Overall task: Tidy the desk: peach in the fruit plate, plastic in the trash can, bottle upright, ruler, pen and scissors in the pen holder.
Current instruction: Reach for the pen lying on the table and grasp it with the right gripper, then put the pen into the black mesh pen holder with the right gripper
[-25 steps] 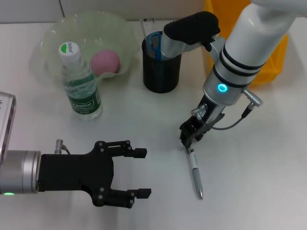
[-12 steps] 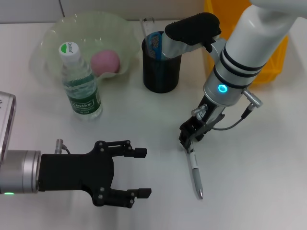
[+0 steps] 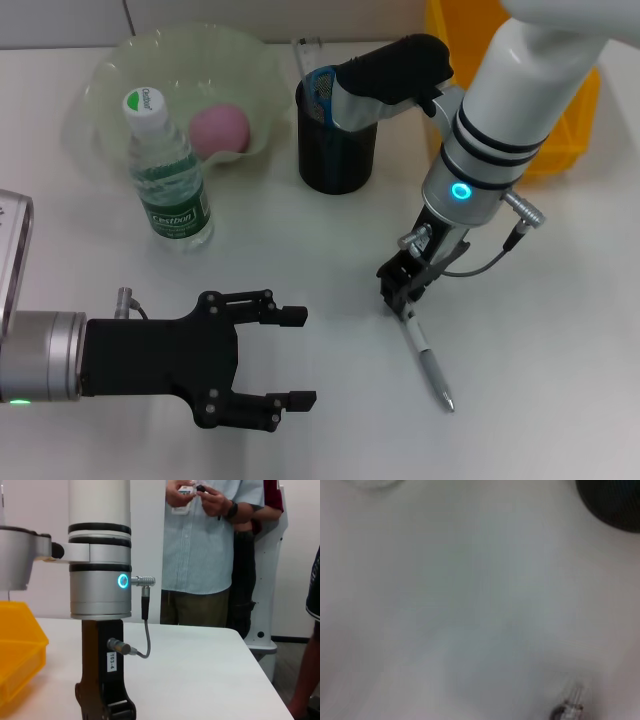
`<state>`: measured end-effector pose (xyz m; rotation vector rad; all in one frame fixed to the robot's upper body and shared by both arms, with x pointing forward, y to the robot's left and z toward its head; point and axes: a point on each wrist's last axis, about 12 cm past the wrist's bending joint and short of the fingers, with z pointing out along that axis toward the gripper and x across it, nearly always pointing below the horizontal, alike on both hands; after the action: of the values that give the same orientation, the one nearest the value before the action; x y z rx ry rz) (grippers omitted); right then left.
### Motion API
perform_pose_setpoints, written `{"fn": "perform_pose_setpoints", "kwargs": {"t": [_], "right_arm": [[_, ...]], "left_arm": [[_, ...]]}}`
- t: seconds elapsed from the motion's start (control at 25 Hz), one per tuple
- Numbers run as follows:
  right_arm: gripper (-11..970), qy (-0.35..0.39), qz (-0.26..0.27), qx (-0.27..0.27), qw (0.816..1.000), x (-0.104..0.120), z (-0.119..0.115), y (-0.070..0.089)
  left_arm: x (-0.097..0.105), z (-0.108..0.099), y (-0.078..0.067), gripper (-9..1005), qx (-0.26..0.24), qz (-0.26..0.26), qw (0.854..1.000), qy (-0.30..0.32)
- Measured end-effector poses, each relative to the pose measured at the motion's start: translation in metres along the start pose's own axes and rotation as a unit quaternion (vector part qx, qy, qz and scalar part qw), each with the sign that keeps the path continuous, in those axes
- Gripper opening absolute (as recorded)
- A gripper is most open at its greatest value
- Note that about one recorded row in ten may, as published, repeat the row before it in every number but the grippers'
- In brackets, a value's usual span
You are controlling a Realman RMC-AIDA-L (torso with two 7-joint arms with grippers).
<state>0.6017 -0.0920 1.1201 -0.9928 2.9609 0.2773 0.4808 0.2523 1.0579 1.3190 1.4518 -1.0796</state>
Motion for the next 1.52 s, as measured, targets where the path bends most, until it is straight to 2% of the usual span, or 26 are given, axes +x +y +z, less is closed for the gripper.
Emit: {"fn": "perform_pose_setpoints", "kwargs": {"t": [0.2, 0.68, 1.04, 1.2, 1.44, 1.52], "right_arm": [[218, -0.001, 0.002, -0.008, 1.0, 0.0, 0.0, 0.002], [205, 0.0, -0.005, -0.011, 1.0, 0.0, 0.0, 0.004], [182, 0.013, -0.035, 0.004, 0.999, 0.001, 0.003, 0.011], [126, 0.004, -0.046, 0.001, 0.999, 0.0, 0.0, 0.014], [122, -0.01, -0.046, -0.006, 0.999, 0.002, -0.002, 0.013], [120, -0.031, -0.048, -0.014, 0.998, 0.002, -0.011, 0.013]], "left_arm": [[0.0, 0.0, 0.0, 802, -0.001, 0.0, 1.0, -0.001], [0.0, 0.0, 0.0, 802, -0.002, 0.0, 1.0, 0.0], [0.001, 0.001, 0.0, 802, -0.002, -0.004, 1.0, -0.001], [0.001, 0.001, 0.0, 802, -0.003, -0.004, 1.0, -0.002], [0.001, 0.001, 0.0, 802, -0.004, -0.005, 1.0, -0.002], [0.001, 0.001, 0.001, 802, -0.004, -0.005, 1.0, -0.003]]}}
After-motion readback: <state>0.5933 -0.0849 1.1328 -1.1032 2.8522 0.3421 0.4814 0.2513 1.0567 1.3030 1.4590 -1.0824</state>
